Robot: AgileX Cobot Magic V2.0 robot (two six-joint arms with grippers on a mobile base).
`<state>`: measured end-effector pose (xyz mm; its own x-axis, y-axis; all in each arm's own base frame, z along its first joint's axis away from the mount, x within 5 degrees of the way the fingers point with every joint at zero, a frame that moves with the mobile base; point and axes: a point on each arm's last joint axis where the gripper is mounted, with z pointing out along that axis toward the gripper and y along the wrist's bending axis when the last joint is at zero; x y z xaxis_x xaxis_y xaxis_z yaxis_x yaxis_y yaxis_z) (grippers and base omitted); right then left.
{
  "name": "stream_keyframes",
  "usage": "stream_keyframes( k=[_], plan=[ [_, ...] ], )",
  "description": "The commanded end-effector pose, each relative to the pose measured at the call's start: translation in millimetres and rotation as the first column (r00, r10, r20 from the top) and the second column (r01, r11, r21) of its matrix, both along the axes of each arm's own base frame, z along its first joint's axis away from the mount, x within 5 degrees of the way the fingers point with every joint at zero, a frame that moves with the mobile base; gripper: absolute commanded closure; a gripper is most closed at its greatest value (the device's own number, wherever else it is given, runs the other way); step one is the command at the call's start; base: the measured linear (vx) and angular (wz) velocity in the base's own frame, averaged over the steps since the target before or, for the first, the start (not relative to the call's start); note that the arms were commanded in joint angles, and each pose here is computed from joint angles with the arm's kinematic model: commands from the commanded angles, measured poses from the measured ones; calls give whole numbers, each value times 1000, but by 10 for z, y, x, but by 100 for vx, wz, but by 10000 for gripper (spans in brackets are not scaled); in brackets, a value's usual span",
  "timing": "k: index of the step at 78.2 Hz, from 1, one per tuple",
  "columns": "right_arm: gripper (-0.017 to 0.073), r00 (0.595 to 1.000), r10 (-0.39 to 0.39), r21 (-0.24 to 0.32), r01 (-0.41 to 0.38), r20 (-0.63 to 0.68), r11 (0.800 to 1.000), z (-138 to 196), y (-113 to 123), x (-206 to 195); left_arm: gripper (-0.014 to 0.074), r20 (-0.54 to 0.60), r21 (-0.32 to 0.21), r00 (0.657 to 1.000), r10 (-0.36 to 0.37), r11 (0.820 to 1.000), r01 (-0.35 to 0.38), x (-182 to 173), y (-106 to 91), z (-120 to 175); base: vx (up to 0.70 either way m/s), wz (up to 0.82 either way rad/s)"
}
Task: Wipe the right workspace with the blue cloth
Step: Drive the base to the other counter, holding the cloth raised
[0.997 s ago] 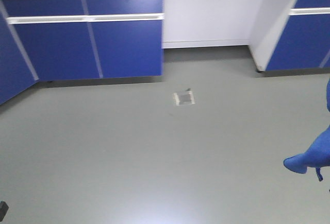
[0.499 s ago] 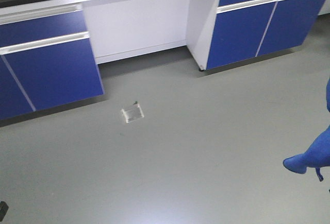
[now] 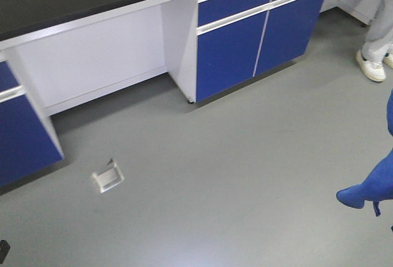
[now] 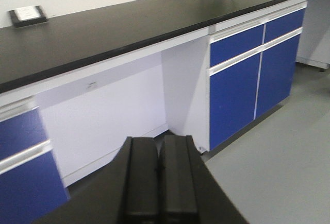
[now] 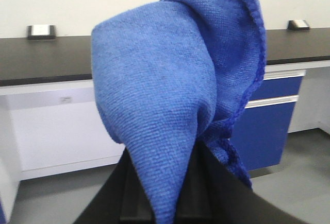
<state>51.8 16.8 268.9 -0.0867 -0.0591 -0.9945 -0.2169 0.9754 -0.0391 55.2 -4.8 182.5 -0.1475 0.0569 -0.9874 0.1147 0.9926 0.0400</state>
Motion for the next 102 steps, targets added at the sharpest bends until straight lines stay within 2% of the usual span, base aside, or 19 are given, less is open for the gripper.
stream_keyframes(
  k=[1, 43, 102],
  plan=[
    [567, 995, -35, 21, 33, 91, 999, 165, -28, 2, 600, 104, -16, 994, -18, 1000, 20, -3, -15, 159, 41, -38],
    [567, 995, -35, 21, 33, 91, 999, 165, -28, 2, 600, 104, -16, 994, -18, 1000, 20, -3, -15, 159, 44, -19],
    [567, 995, -35, 21, 33, 91, 999, 165, -28, 2, 600, 104, -16, 994, -18, 1000, 20, -3, -15, 159, 44, 54]
  ],
)
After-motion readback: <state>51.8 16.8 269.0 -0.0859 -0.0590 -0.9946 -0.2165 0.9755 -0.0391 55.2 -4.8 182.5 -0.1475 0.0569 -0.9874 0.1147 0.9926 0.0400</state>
